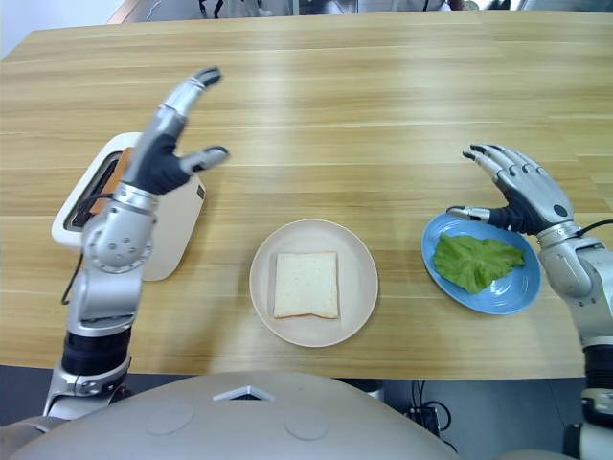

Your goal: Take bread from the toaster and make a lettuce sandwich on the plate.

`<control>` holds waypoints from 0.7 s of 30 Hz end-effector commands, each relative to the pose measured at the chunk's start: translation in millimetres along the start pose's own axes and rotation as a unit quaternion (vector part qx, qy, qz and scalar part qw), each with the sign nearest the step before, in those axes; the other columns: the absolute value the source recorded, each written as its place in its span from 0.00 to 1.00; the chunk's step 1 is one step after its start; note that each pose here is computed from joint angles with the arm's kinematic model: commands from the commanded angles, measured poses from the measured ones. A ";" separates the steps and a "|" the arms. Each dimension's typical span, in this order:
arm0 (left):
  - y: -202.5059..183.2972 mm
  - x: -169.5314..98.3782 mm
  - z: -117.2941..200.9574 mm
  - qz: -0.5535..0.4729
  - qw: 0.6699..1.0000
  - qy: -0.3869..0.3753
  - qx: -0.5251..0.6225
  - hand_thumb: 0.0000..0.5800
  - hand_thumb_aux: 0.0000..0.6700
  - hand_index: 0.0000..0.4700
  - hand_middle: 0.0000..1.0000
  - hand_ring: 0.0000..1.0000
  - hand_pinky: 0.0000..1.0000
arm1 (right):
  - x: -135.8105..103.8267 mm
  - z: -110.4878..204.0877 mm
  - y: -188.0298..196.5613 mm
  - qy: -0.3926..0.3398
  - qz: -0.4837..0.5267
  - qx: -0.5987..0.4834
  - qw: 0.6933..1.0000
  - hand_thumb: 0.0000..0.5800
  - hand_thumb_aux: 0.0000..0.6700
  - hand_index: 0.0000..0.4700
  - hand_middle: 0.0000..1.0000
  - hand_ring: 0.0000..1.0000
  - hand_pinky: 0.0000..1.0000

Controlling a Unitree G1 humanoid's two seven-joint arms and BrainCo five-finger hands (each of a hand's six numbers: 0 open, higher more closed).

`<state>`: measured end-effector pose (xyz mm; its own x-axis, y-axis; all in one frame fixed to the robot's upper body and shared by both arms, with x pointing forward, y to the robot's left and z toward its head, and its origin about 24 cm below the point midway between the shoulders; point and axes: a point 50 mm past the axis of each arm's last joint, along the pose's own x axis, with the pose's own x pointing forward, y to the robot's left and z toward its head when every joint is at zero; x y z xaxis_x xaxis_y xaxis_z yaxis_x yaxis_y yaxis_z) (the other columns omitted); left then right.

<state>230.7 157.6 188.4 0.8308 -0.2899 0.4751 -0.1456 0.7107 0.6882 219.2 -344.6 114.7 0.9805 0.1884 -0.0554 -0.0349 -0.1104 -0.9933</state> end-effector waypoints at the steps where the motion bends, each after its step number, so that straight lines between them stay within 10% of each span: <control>1: 5.6 -7.8 -3.2 0.009 1.000 0.011 -0.016 0.00 0.00 0.00 0.00 0.00 0.00 | -3.8 -1.3 14.8 -0.020 0.074 -0.079 0.994 0.00 0.00 0.00 0.00 0.00 0.00; 21: -2.5 -11.9 1.0 0.000 1.000 0.009 -0.027 0.00 0.00 0.00 0.00 0.00 0.00 | -13.2 -0.4 -1.4 -0.128 0.203 -0.240 0.941 0.00 0.00 0.00 0.00 0.00 0.00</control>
<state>221.6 160.4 183.3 0.8361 -0.2819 0.4705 -0.1227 0.7399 0.6614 205.9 -351.9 116.2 0.8431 0.2403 -0.4810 -0.2415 -0.6300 -0.7381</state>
